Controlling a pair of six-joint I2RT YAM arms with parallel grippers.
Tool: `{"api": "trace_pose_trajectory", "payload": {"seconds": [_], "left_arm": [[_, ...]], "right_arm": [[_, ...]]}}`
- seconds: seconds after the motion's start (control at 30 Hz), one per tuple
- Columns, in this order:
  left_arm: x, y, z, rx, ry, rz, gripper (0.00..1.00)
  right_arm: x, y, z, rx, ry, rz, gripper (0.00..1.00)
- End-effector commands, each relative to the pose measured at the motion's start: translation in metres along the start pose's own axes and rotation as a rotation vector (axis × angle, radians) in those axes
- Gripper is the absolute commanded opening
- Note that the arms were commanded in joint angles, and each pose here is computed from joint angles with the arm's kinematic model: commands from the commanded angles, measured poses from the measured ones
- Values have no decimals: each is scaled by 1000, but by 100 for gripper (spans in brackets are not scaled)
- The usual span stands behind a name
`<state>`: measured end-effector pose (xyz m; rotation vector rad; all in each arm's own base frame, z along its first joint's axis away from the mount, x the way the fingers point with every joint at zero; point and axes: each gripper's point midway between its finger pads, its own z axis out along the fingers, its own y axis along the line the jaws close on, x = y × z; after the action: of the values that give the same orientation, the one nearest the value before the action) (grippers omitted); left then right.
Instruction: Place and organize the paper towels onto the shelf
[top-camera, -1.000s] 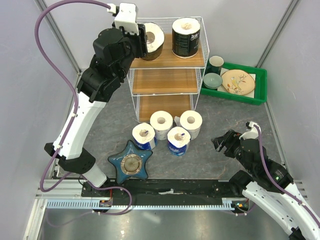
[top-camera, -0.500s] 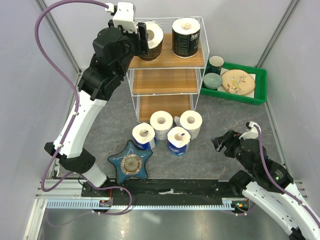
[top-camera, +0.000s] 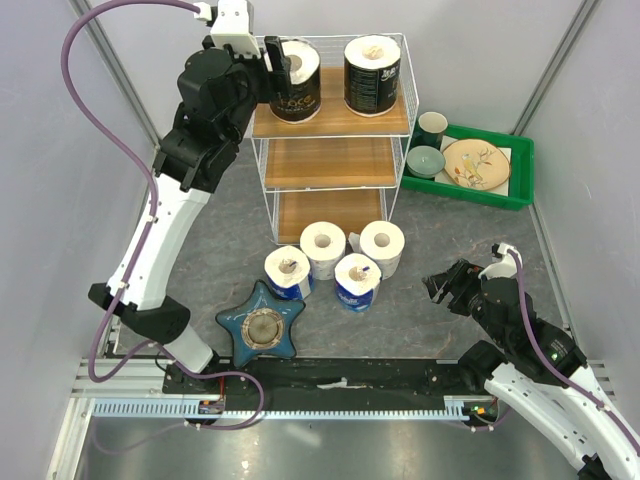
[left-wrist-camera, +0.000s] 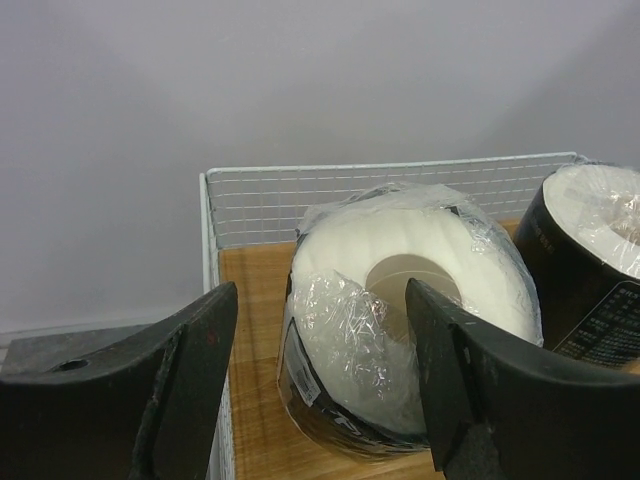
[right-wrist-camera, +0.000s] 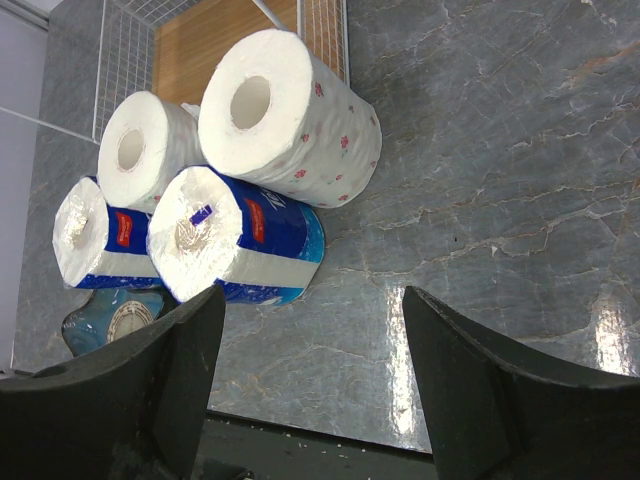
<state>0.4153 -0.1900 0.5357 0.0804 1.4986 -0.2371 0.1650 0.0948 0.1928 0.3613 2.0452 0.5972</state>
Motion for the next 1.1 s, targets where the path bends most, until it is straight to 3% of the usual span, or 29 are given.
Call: {"api": "trace_pose_trajectory", "payload": {"seconds": [0.0, 0.67, 1.07], "left_arm": [[30, -14, 12, 61, 78, -19, 75], [34, -33, 29, 149, 77, -89, 76], [-38, -18, -16, 152, -115, -143, 82]], "right_arm": [[-9, 5, 0, -13, -36, 17, 80], [-8, 5, 0, -13, -35, 17, 80], [-11, 4, -2, -11, -46, 27, 80]]}}
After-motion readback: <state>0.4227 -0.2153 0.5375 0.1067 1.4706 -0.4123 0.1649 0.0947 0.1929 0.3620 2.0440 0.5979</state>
